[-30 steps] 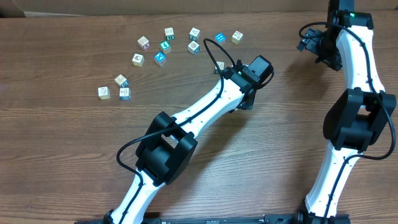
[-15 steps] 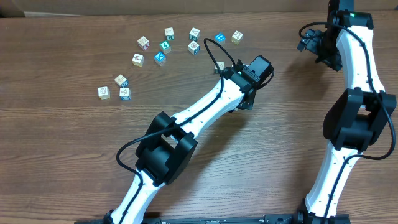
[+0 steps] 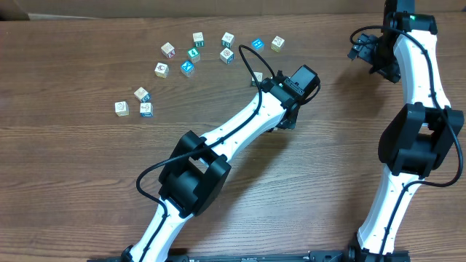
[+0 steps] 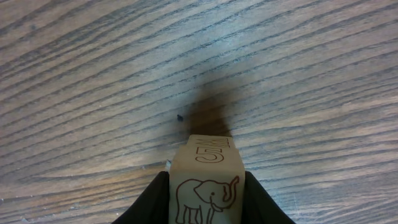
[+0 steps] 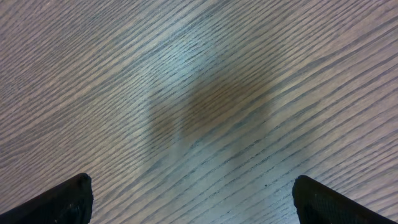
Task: Form a tower
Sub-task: 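Open the left gripper to release the 5 block on the S block, then raise the left arm and swing it toward the upper-left blocks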
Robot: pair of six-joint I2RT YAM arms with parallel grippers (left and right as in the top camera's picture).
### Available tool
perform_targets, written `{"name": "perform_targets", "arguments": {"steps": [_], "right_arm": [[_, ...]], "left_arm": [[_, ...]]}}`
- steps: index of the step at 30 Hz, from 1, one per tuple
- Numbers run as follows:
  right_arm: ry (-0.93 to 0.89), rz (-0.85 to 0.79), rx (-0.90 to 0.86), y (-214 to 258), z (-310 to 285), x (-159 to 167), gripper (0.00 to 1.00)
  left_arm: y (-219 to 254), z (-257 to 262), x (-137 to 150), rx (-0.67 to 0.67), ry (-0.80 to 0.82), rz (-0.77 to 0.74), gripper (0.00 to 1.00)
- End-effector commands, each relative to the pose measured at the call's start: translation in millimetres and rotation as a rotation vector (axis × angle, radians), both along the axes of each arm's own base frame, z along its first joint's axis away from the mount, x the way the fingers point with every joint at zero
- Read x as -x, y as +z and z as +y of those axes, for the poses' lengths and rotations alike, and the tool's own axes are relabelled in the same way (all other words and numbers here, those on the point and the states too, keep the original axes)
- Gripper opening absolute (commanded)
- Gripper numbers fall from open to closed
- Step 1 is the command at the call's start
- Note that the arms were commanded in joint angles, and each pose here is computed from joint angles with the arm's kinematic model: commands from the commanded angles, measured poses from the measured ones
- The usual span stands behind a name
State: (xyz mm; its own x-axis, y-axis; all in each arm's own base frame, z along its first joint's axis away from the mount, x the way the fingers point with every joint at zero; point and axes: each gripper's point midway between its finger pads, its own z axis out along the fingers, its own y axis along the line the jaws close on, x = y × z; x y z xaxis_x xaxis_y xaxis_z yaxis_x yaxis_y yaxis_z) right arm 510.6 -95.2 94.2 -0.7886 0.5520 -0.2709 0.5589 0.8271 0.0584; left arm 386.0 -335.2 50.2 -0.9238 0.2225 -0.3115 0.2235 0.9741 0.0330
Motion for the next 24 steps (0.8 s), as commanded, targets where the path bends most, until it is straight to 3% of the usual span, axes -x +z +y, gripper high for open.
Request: {"name": "perform_targets", "arguments": {"steps": [1, 12, 17, 24], "right_arm": [[-0.01, -0.034, 0.008, 13.4, -4.1, -3.1, 1.0], [-0.01, -0.034, 0.008, 13.4, -4.1, -3.1, 1.0], [-0.01, -0.034, 0.008, 13.4, -4.1, -3.1, 1.0], [-0.01, -0.034, 0.008, 13.4, -4.1, -3.1, 1.0]], "left_arm": [[-3.4, -2.8, 3.0, -0.003, -0.011, 0.014, 0.28], [-3.3, -2.8, 2.8, -0.003, -0.011, 0.014, 0.71], [26.8, 4.9, -18.4, 0.027, 0.028, -0.017, 0.73], [121.6, 43.3, -83.9, 0.151, 0.159, -0.17, 0.74]]}}
